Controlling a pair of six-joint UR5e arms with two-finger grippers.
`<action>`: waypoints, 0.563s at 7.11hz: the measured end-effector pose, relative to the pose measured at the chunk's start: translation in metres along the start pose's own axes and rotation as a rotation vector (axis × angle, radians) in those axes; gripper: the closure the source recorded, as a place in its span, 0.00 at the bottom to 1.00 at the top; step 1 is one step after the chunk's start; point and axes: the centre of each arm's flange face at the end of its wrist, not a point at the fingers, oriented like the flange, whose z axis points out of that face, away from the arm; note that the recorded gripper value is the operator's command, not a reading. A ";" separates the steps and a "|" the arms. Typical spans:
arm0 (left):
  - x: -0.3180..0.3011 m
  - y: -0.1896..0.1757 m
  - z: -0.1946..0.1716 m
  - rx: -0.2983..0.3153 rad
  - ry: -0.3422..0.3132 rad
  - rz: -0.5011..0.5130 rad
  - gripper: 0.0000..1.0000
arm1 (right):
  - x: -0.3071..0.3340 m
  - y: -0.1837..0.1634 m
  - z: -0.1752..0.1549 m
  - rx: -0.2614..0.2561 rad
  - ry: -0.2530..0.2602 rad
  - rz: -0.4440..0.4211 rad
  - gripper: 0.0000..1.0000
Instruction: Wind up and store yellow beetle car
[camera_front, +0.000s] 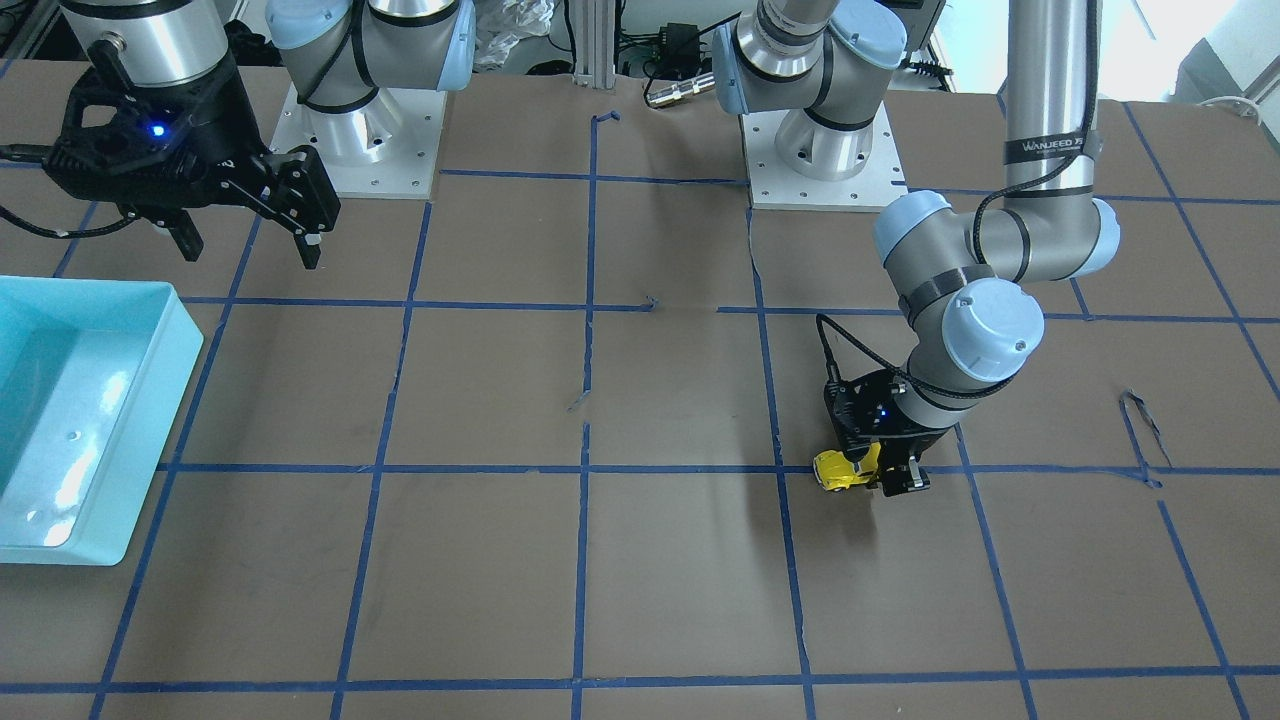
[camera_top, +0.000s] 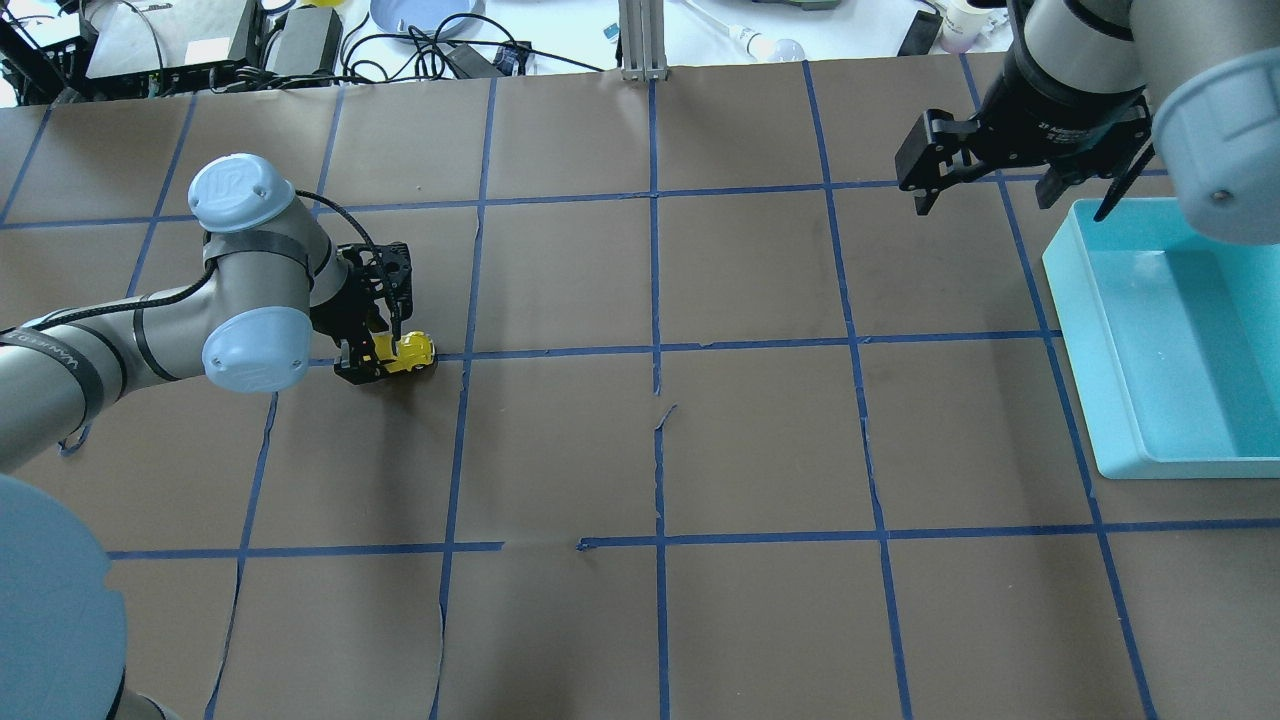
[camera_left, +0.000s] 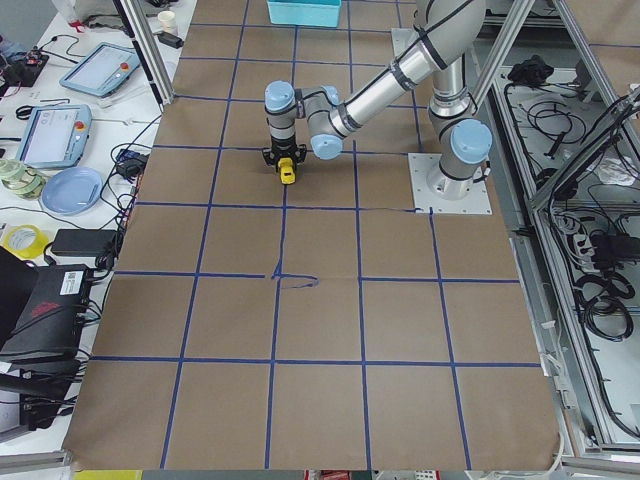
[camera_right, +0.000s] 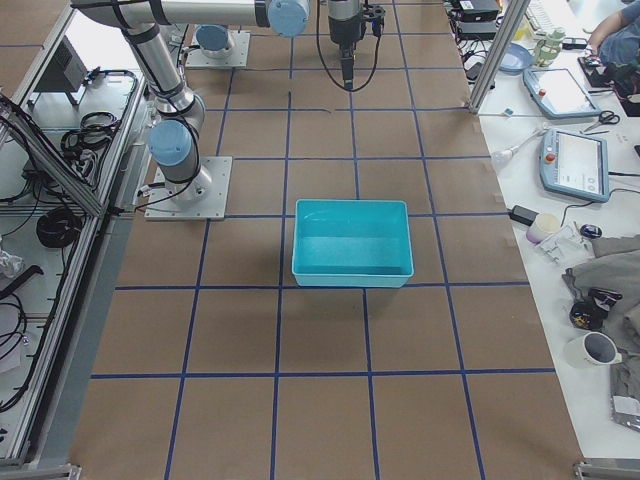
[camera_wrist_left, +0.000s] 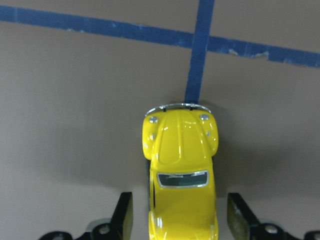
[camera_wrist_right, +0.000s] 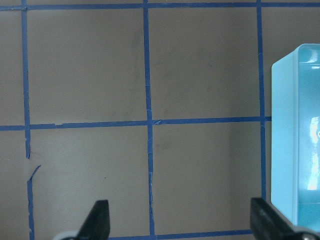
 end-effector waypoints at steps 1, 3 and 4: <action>0.000 0.000 0.000 0.000 0.000 0.002 0.97 | 0.000 0.000 0.000 0.000 0.000 0.000 0.00; 0.000 0.002 0.000 -0.007 0.001 0.028 0.99 | 0.000 0.000 0.000 0.000 0.001 0.000 0.00; 0.000 0.005 0.000 -0.011 0.000 0.053 0.99 | 0.000 0.000 0.000 0.000 0.001 0.000 0.00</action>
